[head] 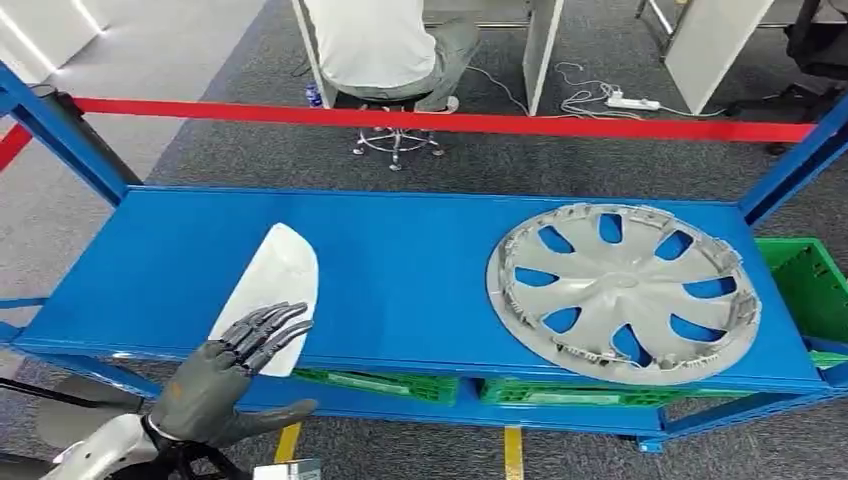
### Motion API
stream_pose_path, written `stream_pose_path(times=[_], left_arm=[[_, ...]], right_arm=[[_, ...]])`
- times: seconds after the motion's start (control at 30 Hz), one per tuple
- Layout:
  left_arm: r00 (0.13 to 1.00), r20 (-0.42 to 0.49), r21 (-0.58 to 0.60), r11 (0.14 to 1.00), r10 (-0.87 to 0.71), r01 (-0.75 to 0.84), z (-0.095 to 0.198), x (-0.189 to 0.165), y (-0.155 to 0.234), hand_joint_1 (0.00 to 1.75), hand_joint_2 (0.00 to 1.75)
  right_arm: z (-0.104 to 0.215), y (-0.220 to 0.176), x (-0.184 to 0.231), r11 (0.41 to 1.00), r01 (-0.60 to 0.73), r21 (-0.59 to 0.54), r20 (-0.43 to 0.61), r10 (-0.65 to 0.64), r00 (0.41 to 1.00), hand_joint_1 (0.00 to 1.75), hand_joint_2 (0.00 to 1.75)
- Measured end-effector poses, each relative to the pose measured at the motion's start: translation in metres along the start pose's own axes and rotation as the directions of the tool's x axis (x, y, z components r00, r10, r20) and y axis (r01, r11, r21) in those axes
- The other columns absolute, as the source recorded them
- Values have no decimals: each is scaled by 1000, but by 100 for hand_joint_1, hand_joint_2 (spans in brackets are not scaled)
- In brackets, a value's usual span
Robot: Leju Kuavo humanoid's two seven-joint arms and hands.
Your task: Take the parts from the cabinet and place them on the table.
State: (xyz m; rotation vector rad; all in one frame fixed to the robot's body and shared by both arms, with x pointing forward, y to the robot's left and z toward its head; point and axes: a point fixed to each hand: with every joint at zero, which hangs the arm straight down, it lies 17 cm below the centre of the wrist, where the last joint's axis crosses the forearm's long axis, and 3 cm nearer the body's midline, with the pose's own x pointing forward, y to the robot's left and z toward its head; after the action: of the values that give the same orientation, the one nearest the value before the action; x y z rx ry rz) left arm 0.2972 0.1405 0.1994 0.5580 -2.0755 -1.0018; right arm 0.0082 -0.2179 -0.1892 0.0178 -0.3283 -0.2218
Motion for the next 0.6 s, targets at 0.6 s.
stream_pose_path(times=[0.6], left_arm=[[990,-144,-4,1000,-3,2,17,-23,-6,0,175]], right_arm=[[31,3,46,981,176,-82,56,-172,983,0,0]])
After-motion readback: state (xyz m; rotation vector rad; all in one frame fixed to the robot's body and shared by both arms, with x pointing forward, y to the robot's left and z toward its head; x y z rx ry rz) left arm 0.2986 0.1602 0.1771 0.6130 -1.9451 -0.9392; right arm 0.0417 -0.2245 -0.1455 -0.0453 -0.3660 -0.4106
